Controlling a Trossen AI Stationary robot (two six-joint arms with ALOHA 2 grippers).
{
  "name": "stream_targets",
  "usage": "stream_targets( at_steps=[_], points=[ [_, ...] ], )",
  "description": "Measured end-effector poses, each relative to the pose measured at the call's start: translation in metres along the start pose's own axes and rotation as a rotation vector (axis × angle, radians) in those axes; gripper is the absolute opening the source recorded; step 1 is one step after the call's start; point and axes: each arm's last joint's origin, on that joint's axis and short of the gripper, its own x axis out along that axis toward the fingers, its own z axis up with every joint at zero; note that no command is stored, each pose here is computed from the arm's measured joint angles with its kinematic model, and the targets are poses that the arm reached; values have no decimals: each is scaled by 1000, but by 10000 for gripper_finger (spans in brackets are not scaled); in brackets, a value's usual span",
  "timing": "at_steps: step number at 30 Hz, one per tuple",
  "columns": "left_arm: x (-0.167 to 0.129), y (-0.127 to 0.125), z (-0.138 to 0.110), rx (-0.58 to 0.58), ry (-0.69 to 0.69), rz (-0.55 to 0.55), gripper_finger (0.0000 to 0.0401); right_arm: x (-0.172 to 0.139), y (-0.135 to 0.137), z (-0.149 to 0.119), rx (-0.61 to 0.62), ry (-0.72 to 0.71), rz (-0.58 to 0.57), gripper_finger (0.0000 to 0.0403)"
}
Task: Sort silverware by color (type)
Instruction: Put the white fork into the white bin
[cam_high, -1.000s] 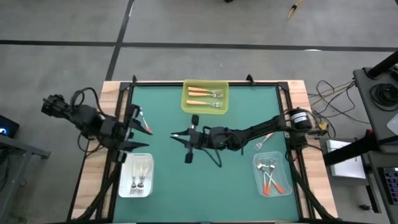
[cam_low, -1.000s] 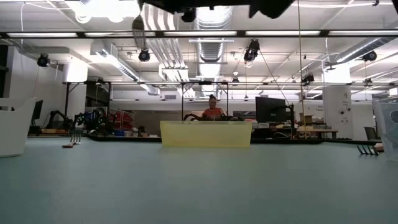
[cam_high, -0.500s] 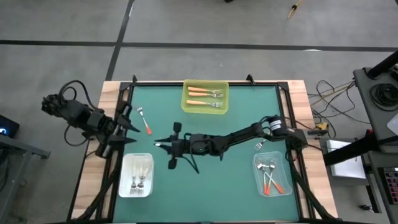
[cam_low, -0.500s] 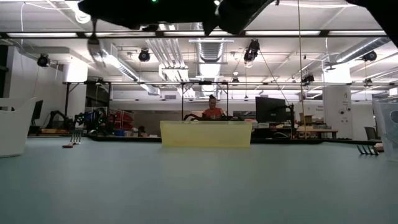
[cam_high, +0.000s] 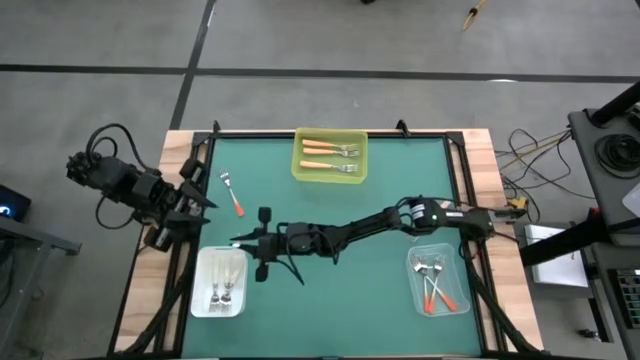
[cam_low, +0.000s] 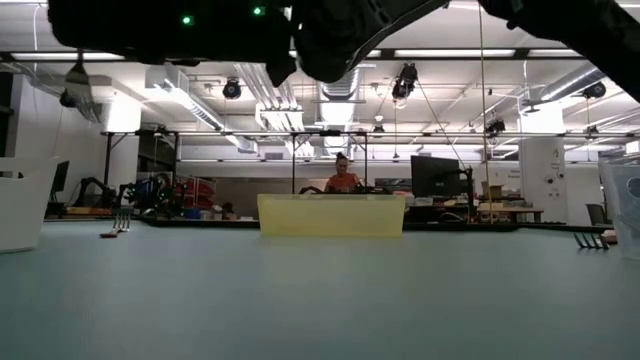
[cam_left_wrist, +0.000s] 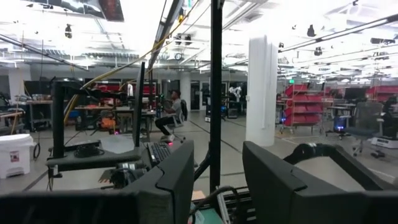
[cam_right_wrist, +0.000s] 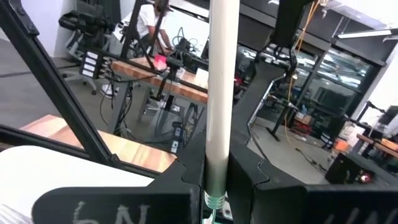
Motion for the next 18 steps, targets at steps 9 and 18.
stream_targets(
  at_steps=[9,18],
  points=[
    [-2,0,1,-23,-1,0,118,13,12,-19,-1,-12,54,26],
    [-1,0,0,-21,7,0,118,12,25,-33,-2,-32,163,26]
  ],
)
